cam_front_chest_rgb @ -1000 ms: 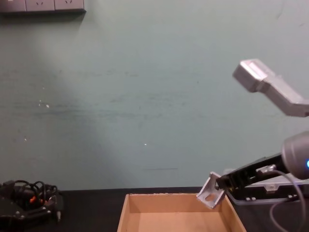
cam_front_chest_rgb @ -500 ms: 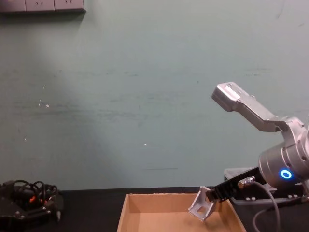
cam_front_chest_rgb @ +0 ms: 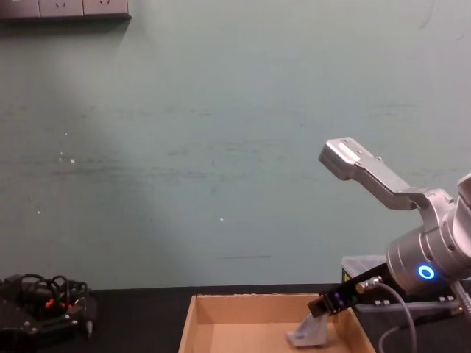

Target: Use one hand to pick up the angle iron from the table and place it into the box.

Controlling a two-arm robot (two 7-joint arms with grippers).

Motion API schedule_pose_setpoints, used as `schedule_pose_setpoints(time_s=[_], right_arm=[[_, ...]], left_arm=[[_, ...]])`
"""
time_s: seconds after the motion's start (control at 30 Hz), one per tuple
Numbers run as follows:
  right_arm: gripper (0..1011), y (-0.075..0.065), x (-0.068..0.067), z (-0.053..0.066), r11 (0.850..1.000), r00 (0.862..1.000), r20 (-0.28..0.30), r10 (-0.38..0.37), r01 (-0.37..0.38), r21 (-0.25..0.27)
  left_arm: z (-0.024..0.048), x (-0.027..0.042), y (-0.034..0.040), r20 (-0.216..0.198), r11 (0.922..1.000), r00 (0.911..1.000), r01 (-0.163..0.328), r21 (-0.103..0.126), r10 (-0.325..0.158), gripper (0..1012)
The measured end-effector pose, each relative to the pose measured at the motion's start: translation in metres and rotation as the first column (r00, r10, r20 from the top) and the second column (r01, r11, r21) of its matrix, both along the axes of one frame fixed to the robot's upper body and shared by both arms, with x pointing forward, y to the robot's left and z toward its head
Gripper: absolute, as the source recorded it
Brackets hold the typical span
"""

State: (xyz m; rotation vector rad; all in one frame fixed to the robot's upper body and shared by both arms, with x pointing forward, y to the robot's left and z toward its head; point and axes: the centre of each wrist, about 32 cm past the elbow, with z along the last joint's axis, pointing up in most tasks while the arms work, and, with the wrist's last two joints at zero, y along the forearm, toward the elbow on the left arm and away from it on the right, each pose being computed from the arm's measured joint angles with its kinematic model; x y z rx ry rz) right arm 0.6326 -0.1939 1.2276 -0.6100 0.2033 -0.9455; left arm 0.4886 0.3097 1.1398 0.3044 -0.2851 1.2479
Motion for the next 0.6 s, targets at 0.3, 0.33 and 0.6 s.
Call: schedule_pose_setpoints(time_s=[0.3, 0.33, 0.6], right_arm=[[468, -0.004, -0.005, 0.005, 1.0, 1.0, 0.013, -0.001, 0.001, 0.007], [481, -0.005, -0.007, 0.006, 1.0, 1.0, 0.019, 0.0, 0.0, 0.01], [765, -0.018, -0.04, 0.03, 0.998, 0.994, 0.101, 0.029, -0.033, 0.046]], left_arm=[[0.0, 0.0, 0.0, 0.0, 1.0, 1.0, 0.0, 0.0, 0.0, 1000], [0.0, 0.0, 0.0, 0.0, 1.0, 1.0, 0.0, 0.0, 0.0, 1000], [0.0, 0.0, 0.0, 0.0, 1.0, 1.0, 0.0, 0.0, 0.0, 1000]])
